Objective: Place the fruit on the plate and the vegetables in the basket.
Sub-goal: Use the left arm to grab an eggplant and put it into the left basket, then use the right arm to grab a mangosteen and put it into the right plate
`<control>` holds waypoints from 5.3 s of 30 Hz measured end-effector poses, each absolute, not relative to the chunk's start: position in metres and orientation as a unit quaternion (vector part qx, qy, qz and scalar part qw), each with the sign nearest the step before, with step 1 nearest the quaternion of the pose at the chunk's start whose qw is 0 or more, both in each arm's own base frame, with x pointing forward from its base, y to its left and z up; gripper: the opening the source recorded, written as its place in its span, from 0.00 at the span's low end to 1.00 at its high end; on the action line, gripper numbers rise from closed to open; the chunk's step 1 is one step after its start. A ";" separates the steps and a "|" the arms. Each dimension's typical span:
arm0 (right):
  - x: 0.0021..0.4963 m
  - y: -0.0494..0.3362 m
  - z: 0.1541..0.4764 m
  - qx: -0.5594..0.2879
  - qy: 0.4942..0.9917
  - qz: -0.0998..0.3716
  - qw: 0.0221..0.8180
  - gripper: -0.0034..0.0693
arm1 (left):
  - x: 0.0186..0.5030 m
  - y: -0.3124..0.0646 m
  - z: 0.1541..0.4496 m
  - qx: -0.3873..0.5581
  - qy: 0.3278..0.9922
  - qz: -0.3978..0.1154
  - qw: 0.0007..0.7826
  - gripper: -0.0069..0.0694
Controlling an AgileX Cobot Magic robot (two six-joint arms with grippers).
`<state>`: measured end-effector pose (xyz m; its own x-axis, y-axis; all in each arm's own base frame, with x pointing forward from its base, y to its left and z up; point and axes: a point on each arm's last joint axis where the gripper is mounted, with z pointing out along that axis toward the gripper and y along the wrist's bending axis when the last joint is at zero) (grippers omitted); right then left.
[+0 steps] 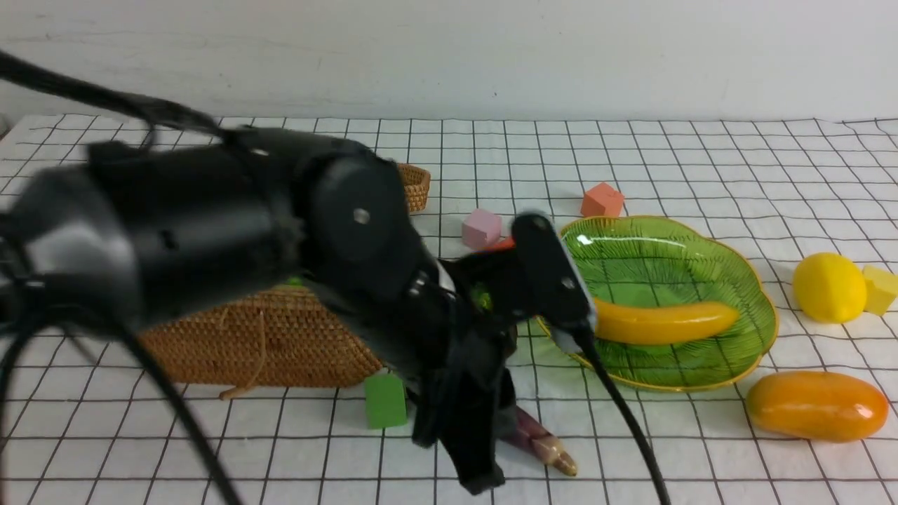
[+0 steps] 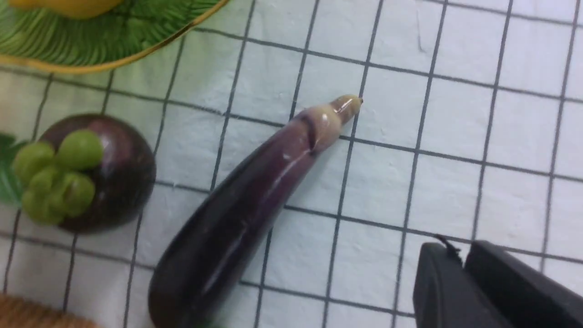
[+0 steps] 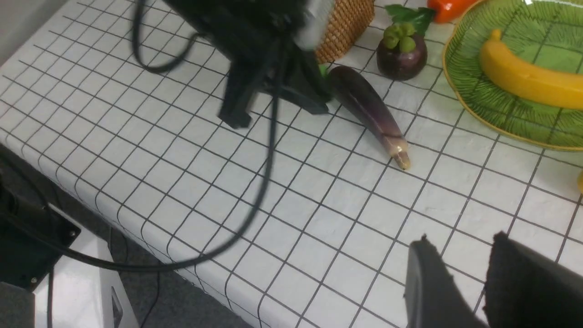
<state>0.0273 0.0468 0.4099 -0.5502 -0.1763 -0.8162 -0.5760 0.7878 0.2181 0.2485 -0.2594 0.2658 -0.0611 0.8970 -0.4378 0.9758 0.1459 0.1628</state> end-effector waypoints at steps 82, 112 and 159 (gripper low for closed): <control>0.066 0.058 0.407 -0.207 0.864 0.250 0.385 0.34 | 0.280 -0.140 0.385 0.225 0.899 -0.078 0.366 0.10; 0.381 0.282 0.256 -0.414 0.896 0.072 0.141 0.93 | 0.070 -0.058 0.378 0.266 0.758 -0.213 0.556 0.07; 0.408 0.233 0.306 -0.287 0.933 0.039 0.213 0.84 | 0.068 -0.059 0.373 0.286 0.769 -0.205 0.533 0.07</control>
<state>0.4077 0.2325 0.3061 -0.7448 -0.5186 -0.4200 -0.5518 0.8325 -0.0495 0.0679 -0.0586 0.3728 -0.2672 0.2217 -0.9378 0.6588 0.7523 -0.0099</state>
